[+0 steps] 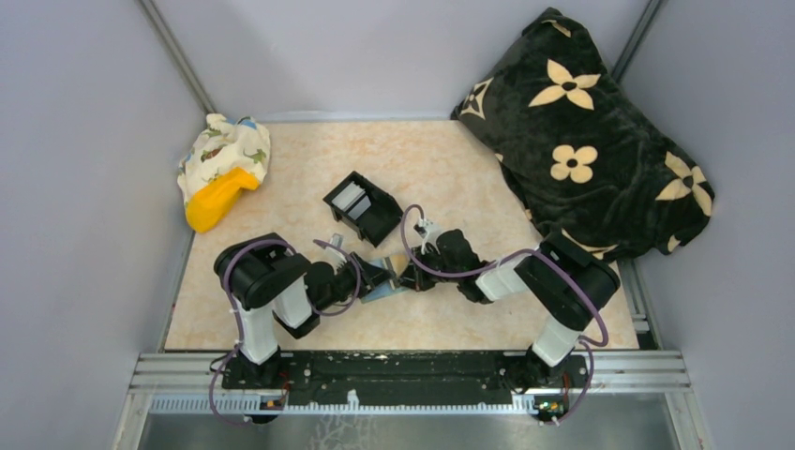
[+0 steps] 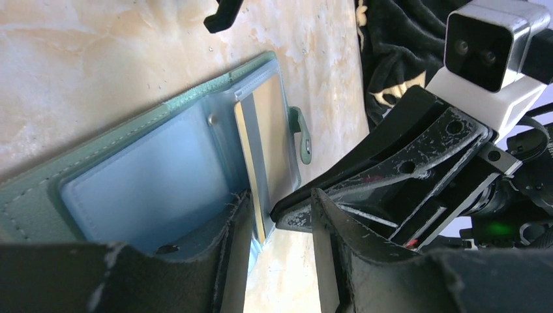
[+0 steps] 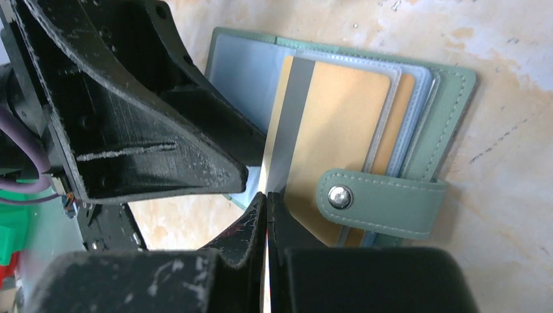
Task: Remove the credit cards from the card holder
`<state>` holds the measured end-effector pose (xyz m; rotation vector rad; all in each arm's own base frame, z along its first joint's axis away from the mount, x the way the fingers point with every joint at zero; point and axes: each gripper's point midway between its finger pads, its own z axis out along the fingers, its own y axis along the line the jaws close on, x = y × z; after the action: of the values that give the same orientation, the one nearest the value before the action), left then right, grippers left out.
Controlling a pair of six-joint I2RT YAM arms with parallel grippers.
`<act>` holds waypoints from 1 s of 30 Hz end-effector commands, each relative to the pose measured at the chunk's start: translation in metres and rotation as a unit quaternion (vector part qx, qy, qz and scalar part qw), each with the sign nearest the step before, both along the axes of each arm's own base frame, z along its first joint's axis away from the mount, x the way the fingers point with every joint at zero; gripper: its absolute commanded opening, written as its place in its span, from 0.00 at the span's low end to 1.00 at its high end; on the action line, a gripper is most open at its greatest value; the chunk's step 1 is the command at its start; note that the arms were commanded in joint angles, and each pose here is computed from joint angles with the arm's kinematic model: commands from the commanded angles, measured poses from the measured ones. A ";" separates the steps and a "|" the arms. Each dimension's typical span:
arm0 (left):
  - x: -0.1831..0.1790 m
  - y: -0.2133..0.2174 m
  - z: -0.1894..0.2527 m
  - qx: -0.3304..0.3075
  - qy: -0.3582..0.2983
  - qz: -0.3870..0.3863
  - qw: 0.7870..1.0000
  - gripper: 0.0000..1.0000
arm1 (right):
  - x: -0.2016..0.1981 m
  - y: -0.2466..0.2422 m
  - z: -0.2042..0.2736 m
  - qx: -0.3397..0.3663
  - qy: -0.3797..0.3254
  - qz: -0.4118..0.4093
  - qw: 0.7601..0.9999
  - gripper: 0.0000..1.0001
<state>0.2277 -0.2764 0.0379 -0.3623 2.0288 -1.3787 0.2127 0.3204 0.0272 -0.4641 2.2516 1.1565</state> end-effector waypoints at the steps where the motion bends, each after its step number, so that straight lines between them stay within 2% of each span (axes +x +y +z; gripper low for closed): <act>1: 0.019 -0.003 0.065 -0.091 -0.103 0.028 0.990 0.44 | -0.018 -0.012 -0.026 -0.037 0.035 0.007 0.999 0.00; 7: 0.020 -0.007 0.062 -0.091 -0.100 0.020 0.991 0.44 | -0.016 -0.015 -0.022 -0.040 0.028 -0.004 0.999 0.00; 19: 0.019 -0.003 0.057 -0.079 -0.099 0.025 0.992 0.43 | 0.001 -0.026 0.019 -0.034 -0.014 -0.034 0.999 0.00; 25: 0.019 -0.004 0.056 -0.077 -0.099 0.024 0.992 0.43 | 0.022 -0.054 0.028 -0.027 -0.019 -0.088 0.996 0.00; 30: 0.019 -0.004 0.055 -0.076 -0.100 0.021 0.992 0.43 | 0.038 -0.069 0.024 -0.062 -0.024 -0.115 0.991 0.00</act>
<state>0.2339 -0.2780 0.0365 -0.3923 2.0218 -1.3741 0.2362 0.2593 0.0448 -0.2731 2.2947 0.9636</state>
